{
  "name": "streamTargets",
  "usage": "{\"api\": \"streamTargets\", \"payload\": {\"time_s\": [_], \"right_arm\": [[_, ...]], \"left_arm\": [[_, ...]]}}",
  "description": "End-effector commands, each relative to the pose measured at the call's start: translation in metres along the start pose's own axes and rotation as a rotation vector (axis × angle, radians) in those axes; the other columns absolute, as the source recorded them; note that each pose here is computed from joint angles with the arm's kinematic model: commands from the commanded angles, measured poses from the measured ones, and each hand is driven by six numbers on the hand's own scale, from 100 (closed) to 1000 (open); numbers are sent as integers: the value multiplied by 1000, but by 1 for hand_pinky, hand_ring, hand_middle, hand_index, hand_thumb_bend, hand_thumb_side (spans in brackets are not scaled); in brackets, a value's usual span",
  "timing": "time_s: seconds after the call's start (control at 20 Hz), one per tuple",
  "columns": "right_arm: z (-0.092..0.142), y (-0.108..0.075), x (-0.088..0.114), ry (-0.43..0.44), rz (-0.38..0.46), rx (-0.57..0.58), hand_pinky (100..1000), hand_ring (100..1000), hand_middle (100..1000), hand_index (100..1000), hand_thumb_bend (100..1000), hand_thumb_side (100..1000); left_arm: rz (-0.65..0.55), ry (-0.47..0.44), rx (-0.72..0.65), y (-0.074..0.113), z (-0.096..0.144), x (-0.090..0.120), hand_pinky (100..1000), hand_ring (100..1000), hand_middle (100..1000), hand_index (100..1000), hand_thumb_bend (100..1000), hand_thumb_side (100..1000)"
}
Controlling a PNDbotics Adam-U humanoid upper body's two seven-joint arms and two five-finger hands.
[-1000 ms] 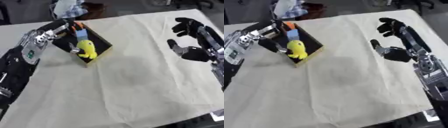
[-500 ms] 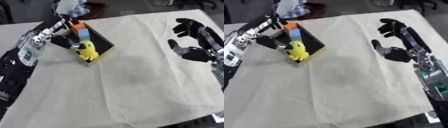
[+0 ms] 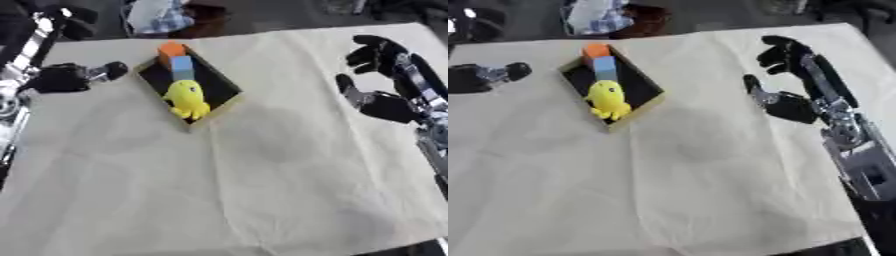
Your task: Pick up objects on the table and place them in the box.
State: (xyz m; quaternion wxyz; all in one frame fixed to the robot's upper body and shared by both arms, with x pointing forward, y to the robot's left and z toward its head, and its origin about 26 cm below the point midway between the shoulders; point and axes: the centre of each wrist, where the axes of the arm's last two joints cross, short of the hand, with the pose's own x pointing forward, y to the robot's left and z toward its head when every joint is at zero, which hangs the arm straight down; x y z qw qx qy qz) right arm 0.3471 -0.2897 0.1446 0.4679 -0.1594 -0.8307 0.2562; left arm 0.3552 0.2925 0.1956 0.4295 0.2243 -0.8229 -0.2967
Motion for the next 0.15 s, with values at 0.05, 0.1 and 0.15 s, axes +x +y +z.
{"api": "streamTargets", "payload": {"time_s": [0.05,0.1,0.15], "right_arm": [[-2,-5,9,-31,-16,-44,702,730,666,882,256,255],[-1,-4,9,-32,-22,-49,702,730,667,882,255,254],[-1,-3,10,-33,-29,-56,701,730,669,881,254,250]], "left_arm": [[49,-14,107,10,14,6,743,709,718,816,729,534],[78,-2,128,6,20,4,743,708,717,816,726,533],[108,10,149,2,25,2,740,704,713,815,720,531]]}}
